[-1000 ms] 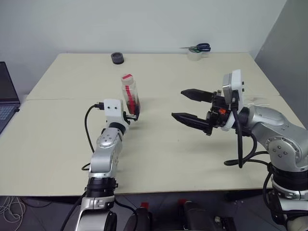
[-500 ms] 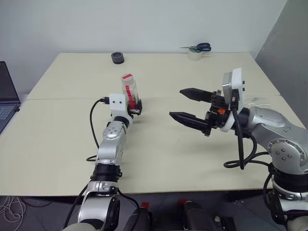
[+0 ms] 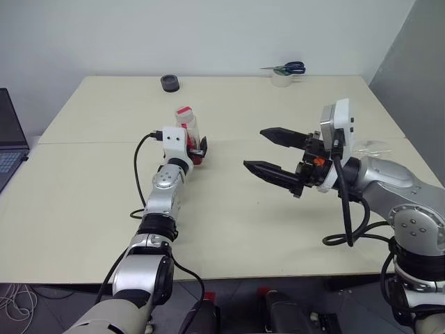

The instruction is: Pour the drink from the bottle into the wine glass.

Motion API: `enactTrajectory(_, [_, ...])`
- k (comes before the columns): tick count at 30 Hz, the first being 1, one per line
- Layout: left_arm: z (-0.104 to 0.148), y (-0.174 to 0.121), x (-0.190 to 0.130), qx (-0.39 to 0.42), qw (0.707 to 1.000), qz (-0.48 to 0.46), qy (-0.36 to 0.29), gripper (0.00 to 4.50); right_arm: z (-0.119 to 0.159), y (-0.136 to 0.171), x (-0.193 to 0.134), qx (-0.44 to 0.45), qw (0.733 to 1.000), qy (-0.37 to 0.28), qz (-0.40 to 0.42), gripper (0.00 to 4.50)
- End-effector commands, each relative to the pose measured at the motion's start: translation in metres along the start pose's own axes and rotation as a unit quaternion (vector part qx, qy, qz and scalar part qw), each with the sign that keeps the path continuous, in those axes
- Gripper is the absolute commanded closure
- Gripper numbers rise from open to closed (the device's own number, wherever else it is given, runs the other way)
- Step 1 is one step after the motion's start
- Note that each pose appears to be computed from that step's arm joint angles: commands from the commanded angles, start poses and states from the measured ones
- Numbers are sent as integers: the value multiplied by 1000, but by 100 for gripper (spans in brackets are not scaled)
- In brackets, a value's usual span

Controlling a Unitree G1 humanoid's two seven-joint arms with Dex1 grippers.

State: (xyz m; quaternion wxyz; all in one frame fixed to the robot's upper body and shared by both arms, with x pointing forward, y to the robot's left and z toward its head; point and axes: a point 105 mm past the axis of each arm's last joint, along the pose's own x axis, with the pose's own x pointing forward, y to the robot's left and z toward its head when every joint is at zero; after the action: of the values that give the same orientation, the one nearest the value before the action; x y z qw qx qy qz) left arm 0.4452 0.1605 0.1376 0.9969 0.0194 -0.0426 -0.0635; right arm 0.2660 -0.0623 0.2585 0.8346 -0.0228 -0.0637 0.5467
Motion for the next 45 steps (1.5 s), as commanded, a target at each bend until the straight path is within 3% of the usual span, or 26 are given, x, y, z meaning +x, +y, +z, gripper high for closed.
enactTrajectory(1, [15, -1, 1, -5, 999, -5, -34, 54, 11, 5, -3, -14, 1000, -19, -1, 0])
enactTrajectory(8, [19, -4, 2, -11, 999, -14, -43, 266, 10, 4, -3, -8, 1000, -20, -5, 0])
enactTrajectory(14, [16, -5, 1, -5, 999, -21, -34, 269, 10, 0, -3, -15, 1000, -19, -19, 0])
enactTrajectory(20, [48, -57, -13, 55, 981, -168, -77, 269, 16, -26, 11, -57, 993, -31, -102, 0])
enactTrajectory(28, [58, -113, -61, 48, 931, -354, -75, 269, 12, -47, 21, -56, 983, -36, -173, 0])
enactTrajectory(45, [62, -134, -75, 24, 912, -404, -62, 269, -2, -34, 33, -39, 990, -15, -132, 0])
